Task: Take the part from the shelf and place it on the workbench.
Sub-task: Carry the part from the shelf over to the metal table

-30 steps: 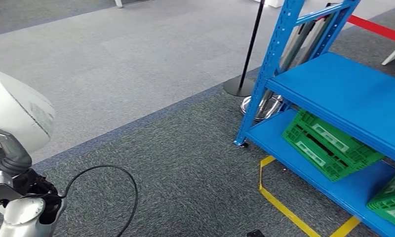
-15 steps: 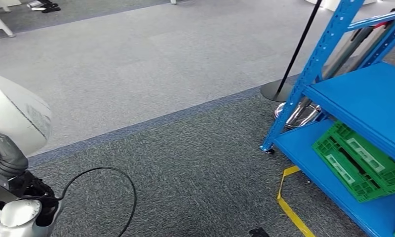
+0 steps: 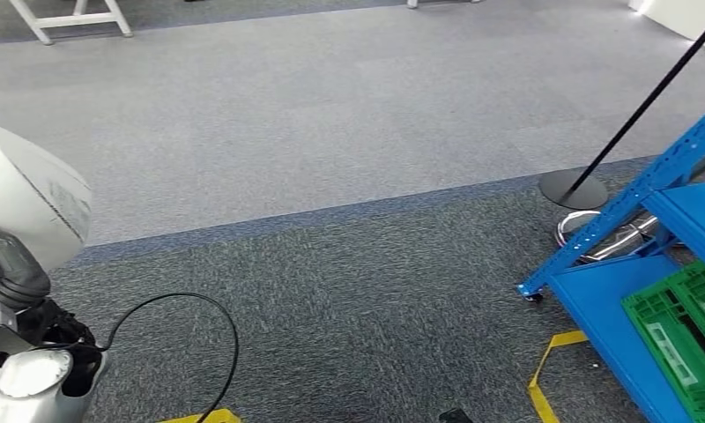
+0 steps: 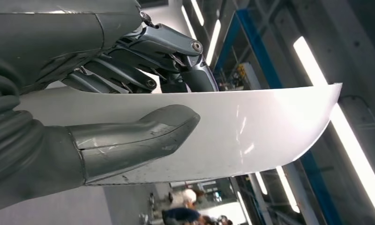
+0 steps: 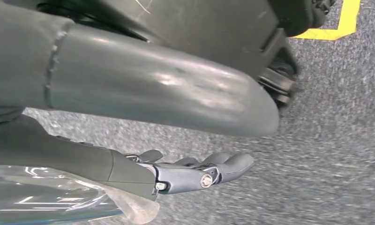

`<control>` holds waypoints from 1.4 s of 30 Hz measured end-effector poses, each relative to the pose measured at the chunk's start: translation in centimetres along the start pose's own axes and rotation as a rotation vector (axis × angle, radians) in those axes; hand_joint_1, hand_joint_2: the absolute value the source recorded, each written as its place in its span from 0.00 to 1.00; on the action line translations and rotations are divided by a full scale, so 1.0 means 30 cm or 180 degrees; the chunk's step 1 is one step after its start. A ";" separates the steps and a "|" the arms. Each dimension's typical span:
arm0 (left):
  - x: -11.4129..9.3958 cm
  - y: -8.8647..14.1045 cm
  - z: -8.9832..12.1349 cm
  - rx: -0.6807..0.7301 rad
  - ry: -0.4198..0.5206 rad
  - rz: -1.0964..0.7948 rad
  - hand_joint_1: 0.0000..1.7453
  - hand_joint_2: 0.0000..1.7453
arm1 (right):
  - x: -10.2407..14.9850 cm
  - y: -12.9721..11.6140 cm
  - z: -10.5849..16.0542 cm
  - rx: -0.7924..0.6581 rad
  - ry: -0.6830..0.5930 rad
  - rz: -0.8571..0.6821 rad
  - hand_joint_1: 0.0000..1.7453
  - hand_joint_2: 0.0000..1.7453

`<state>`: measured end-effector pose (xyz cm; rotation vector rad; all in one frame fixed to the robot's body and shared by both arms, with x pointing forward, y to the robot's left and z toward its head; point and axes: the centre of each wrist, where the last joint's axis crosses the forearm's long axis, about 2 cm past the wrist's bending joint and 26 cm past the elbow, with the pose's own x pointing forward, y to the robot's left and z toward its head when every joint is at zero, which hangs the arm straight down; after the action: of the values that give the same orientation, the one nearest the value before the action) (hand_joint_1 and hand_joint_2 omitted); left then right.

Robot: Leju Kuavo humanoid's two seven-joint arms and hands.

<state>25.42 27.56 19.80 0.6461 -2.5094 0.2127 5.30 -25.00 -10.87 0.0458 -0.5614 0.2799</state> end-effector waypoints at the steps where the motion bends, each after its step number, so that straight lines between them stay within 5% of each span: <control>1: 0.000 0.000 -0.001 -0.0002 -0.0004 -0.0002 1.00 1.00 | 0.000 0.000 0.000 0.0003 -0.0002 -0.0001 0.00 0.00; 42: -0.007 0.002 -0.003 -0.0039 0.0021 -0.0025 1.00 1.00 | -0.009 -0.006 0.003 0.0096 -0.0004 -0.0031 0.00 0.00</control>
<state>25.59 27.73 19.74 0.6491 -2.4994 0.1962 5.08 -25.24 -10.92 0.0777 -0.5581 0.2790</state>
